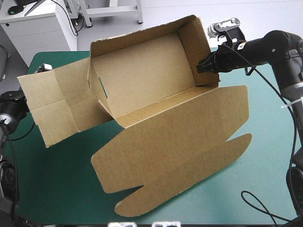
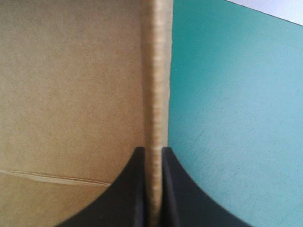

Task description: Fold the box

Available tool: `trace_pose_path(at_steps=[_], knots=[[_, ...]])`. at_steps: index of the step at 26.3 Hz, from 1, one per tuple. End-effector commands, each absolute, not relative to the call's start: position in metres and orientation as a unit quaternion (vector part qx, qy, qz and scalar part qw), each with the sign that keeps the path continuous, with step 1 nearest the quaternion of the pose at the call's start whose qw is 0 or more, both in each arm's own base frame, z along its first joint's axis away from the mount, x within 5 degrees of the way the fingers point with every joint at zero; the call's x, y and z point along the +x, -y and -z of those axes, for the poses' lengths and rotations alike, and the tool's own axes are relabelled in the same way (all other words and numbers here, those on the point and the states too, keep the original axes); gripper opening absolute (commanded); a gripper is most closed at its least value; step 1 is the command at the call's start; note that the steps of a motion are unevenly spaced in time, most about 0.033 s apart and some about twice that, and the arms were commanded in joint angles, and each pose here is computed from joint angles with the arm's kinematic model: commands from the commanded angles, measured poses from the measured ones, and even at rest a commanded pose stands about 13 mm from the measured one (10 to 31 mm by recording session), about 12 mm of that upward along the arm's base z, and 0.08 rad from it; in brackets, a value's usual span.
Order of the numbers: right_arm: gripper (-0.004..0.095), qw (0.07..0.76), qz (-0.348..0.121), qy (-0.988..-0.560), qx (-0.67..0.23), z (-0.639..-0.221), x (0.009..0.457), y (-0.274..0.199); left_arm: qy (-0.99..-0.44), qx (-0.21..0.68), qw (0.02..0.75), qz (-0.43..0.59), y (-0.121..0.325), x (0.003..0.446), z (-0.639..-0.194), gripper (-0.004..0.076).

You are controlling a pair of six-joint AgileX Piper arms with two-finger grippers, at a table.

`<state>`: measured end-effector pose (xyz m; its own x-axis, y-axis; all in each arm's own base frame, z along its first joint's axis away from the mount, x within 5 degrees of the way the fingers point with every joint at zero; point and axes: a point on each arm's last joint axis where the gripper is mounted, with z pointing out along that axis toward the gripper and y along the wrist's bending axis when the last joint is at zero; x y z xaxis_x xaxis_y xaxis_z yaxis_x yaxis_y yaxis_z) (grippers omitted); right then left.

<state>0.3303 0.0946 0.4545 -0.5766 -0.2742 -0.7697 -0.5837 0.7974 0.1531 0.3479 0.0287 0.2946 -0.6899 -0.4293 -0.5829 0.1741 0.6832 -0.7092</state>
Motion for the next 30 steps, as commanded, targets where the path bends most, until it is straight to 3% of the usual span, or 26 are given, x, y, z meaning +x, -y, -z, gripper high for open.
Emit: trace_pose_path(at_steps=[1, 7, 19, 30], knots=[[-0.0018, 0.462, -0.216, -0.829, -0.228, -0.482, 0.324, -0.095, -0.811, -0.025, 0.393, 0.433, 0.010, 0.344, -0.322, -0.0008], [-0.0018, 0.455, -0.195, -0.840, -0.221, -0.470, 0.339, -0.093, -0.787, 0.007, 0.363, 0.498, 0.032, 0.337, -0.329, -0.0008], [-0.0017, 0.428, -0.177, -0.863, -0.203, -0.444, 0.365, -0.093, -0.773, 0.055, 0.382, 0.504, 0.069, 0.311, -0.363, -0.0008], [-0.0018, 0.419, -0.112, -0.879, -0.198, -0.437, 0.369, -0.083, -0.744, 0.073, 0.413, 0.521, 0.079, 0.288, -0.395, -0.0008]])
